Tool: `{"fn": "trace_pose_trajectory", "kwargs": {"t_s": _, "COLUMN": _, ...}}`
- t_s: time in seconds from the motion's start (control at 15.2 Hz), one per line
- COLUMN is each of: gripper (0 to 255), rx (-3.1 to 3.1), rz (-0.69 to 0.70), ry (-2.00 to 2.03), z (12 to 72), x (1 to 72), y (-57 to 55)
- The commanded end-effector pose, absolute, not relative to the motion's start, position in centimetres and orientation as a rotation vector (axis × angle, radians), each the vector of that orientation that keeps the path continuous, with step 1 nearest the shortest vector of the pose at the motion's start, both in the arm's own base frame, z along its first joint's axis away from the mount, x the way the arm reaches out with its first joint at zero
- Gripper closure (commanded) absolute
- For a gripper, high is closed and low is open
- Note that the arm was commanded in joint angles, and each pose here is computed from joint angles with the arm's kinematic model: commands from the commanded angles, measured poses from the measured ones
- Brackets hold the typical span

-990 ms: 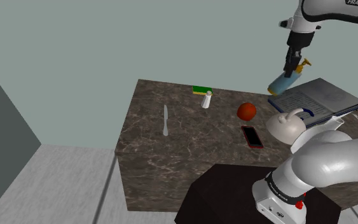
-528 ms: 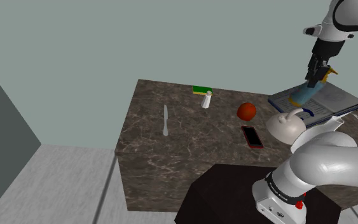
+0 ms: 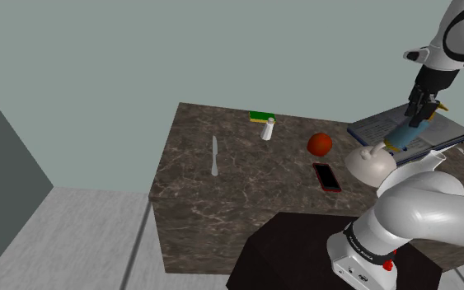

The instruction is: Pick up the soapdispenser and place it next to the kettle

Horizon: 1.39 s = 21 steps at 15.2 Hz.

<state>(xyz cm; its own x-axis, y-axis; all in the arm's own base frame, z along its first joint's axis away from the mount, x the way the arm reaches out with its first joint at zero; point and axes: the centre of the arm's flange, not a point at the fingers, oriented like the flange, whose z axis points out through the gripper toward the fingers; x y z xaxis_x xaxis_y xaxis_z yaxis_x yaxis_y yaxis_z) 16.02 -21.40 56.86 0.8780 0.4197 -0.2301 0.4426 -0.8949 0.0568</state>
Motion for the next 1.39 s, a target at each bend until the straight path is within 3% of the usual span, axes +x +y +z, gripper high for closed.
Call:
{"fn": "trace_pose_trajectory", "kwargs": {"t_s": 0.0, "gripper": 255, "rx": 2.939, "rz": -0.323, "ry": 0.677, "z": 55.8, "x": 16.0, "y": -21.3}}
{"fn": "trace_pose_trajectory", "kwargs": {"t_s": 1.32, "gripper": 255, "rx": 2.939, "rz": -0.323, "ry": 0.677, "z": 45.2, "x": 16.0, "y": -21.3}}
